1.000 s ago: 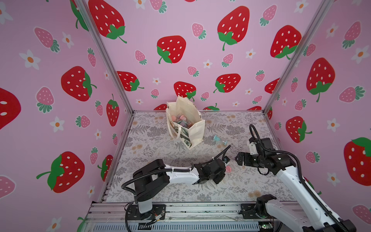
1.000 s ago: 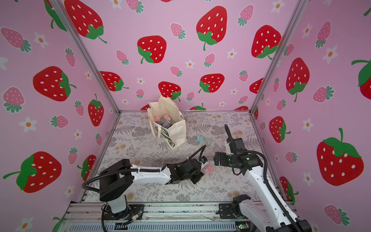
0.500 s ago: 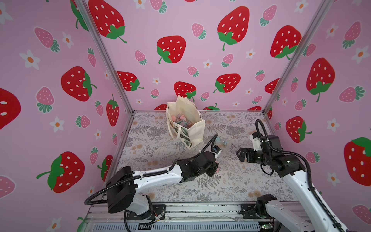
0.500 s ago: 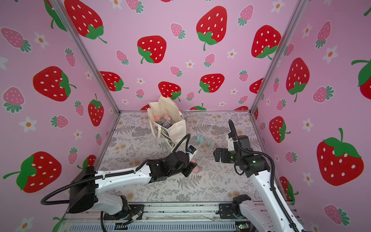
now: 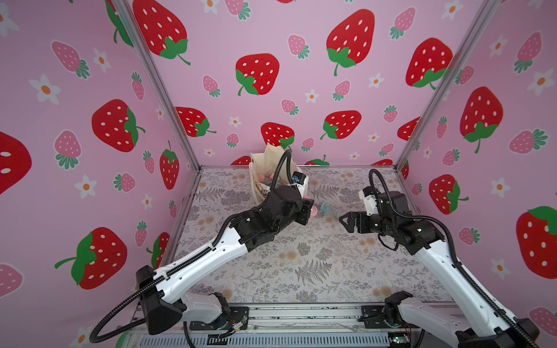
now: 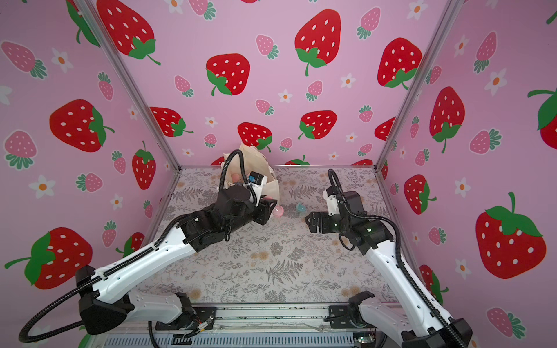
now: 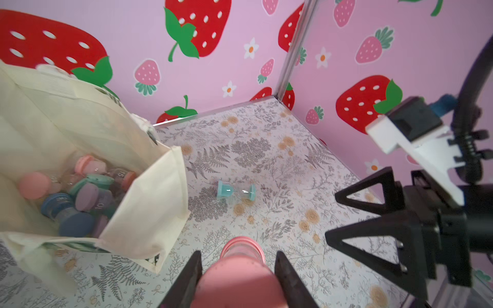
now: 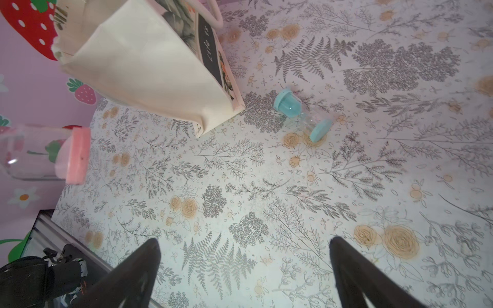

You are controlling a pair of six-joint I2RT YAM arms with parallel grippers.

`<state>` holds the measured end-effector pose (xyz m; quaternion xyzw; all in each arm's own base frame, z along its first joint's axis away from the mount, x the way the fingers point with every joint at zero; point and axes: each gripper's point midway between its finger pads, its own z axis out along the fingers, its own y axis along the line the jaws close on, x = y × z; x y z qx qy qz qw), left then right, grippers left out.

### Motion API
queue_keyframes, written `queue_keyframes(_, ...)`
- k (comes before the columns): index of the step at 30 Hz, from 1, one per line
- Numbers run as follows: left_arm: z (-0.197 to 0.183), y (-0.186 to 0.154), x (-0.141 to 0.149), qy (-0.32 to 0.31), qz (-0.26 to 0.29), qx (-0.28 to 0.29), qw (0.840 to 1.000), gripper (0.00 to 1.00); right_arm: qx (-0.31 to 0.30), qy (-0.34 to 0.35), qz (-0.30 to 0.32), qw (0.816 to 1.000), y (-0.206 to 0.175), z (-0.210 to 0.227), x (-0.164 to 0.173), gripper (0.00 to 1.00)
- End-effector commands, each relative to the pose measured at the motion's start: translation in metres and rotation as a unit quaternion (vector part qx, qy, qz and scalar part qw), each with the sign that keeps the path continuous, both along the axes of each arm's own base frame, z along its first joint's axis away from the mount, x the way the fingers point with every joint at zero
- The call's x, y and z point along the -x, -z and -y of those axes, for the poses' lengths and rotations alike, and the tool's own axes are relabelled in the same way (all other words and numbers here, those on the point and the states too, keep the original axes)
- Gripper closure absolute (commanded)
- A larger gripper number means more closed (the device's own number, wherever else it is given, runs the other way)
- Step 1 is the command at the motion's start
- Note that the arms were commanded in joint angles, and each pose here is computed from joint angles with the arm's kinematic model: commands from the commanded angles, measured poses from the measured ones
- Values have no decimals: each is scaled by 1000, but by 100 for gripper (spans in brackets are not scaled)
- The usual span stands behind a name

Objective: Put the hourglass into the canvas bag
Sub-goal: Place the hourglass in the canvas bag.

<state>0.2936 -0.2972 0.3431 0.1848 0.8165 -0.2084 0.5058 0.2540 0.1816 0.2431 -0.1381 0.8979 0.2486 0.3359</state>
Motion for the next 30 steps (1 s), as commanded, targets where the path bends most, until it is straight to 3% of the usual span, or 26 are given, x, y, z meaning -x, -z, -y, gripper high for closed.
queue_keyframes(1,-21,-29,-20,-50,24,-5,998,79,-19,-23,51,998,-28,-21,-14,1)
queue_keyframes(11,-66,-51,-99,-166,56,-27,984,81,-66,-73,68,993,-40,-66,-35,1)
queue_keyframes(19,-77,-10,-169,-221,79,-147,961,82,-60,-70,73,993,-30,-70,-46,1)
queue_keyframes(30,-82,52,-235,-240,74,-256,934,81,-68,-73,64,993,-17,-79,-55,1)
